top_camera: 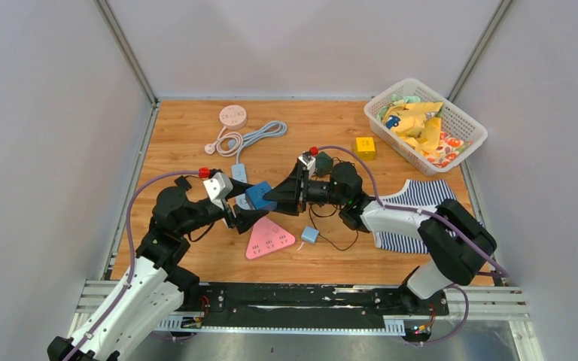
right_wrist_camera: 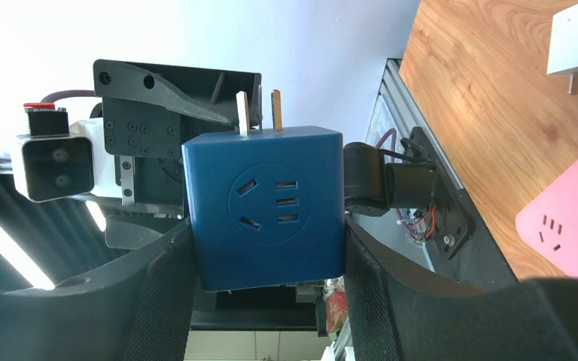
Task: Insert the plug
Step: Pick up the plug from the center of the board.
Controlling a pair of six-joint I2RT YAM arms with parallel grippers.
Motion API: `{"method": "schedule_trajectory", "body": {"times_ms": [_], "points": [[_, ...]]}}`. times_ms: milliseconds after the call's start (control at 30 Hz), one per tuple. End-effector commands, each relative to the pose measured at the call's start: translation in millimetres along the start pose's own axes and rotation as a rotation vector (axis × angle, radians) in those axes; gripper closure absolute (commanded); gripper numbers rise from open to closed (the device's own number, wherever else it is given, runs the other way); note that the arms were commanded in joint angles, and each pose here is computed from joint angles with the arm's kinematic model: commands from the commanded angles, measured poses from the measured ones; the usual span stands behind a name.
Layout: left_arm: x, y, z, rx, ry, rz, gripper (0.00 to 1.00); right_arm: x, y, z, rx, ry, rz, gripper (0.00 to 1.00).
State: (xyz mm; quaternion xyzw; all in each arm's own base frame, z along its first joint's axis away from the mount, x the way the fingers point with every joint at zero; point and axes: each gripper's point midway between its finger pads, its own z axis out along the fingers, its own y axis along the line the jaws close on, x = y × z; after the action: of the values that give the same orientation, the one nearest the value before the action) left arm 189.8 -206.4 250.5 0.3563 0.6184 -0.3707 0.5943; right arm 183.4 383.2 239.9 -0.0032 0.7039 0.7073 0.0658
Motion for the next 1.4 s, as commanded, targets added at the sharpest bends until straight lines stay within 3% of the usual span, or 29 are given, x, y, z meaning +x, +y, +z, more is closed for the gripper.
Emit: {"method": "schedule_trajectory", "body": {"times_ms": [0, 200, 367, 567, 800, 900, 1033, 1200, 1367], "points": [[-14, -9, 2, 0.055, -0.033, 0.041, 0.25, 8, 32, 4, -0.122, 0.038, -0.061, 0.70], [-18, -11, 3, 0.062, -0.035, 0.009, 0.69, 11, 34, 4, -0.163, 0.058, -0.079, 0.66], [-22, -15, 2, 0.076, -0.039, -0.039, 1.00, 12, 24, 1, -0.113, 0.045, -0.118, 0.40], [-27, -17, 1, 0.059, -0.050, -0.126, 1.00, 13, 16, -9, 0.022, 0.022, -0.261, 0.15], [-34, -12, 2, -0.004, -0.068, -0.301, 1.00, 12, 0, -31, 0.191, -0.009, -0.437, 0.09], [-34, -14, 4, -0.002, -0.058, -0.409, 1.00, 11, -6, -43, 0.316, 0.018, -0.626, 0.09], [-25, -19, 8, 0.019, -0.021, -0.506, 1.00, 4, 15, -55, 0.416, -0.067, -0.972, 0.09], [-11, -23, 13, 0.047, 0.043, -0.598, 1.00, 16, 38, -63, 0.374, -0.072, -1.359, 0.10], [-1, -28, 17, 0.077, 0.100, -0.666, 1.00, 27, 26, -64, 0.382, 0.043, -1.776, 0.10]]}}
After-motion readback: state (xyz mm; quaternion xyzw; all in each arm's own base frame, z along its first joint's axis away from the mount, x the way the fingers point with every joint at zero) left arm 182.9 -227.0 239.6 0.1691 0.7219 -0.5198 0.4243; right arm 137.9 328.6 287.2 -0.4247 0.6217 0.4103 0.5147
